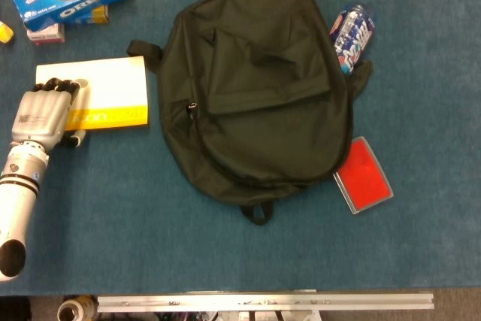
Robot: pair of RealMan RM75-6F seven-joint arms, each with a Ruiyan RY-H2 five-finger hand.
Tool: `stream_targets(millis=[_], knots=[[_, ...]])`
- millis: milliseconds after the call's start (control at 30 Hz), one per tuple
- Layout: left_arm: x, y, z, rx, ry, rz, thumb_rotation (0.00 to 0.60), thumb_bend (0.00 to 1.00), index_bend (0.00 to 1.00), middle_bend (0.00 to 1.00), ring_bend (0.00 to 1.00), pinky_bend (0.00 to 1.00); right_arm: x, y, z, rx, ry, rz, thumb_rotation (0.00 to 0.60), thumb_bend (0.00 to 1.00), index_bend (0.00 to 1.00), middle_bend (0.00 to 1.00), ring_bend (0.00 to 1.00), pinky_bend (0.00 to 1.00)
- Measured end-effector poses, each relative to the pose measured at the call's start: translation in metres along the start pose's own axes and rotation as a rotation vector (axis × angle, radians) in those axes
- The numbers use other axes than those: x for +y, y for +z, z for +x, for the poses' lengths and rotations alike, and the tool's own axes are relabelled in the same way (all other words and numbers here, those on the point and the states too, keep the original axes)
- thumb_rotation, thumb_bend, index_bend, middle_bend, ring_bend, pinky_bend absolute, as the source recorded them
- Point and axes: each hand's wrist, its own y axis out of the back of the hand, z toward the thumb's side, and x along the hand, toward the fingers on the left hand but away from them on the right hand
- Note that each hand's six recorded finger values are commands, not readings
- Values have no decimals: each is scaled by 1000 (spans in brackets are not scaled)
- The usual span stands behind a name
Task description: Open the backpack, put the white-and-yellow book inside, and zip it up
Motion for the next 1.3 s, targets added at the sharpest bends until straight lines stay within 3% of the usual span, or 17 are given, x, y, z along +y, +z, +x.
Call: stream_targets(millis=[333,533,733,933,1100,1300], knots=[[8,5,6,-13,68,-7,600,364,280,276,178,190,2,-1,1,-6,6,-8,600,49,242,359,172,229],[15,9,7,-21,147,16,600,444,361,334,234,250,3,-3,2,-12,8,-15,600,39,242,359,172,229],[18,12,9,-19,229,94,600,446,400,376,268,282,4,-5,3,-16,13,-24,600,31,242,360,172,229],[16,16,11,-24,261,189,600,447,433,400,291,308,5,-6,3,-19,15,-28,600,30,242,359,172,229],[19,16,10,-19,310,278,600,444,545,490,369,420,5,-7,3,-21,14,-33,600,30,242,359,172,229],[19,14,9,-16,341,263,600,444,653,561,439,474,4,-6,3,-23,17,-36,600,31,242,359,172,229]])
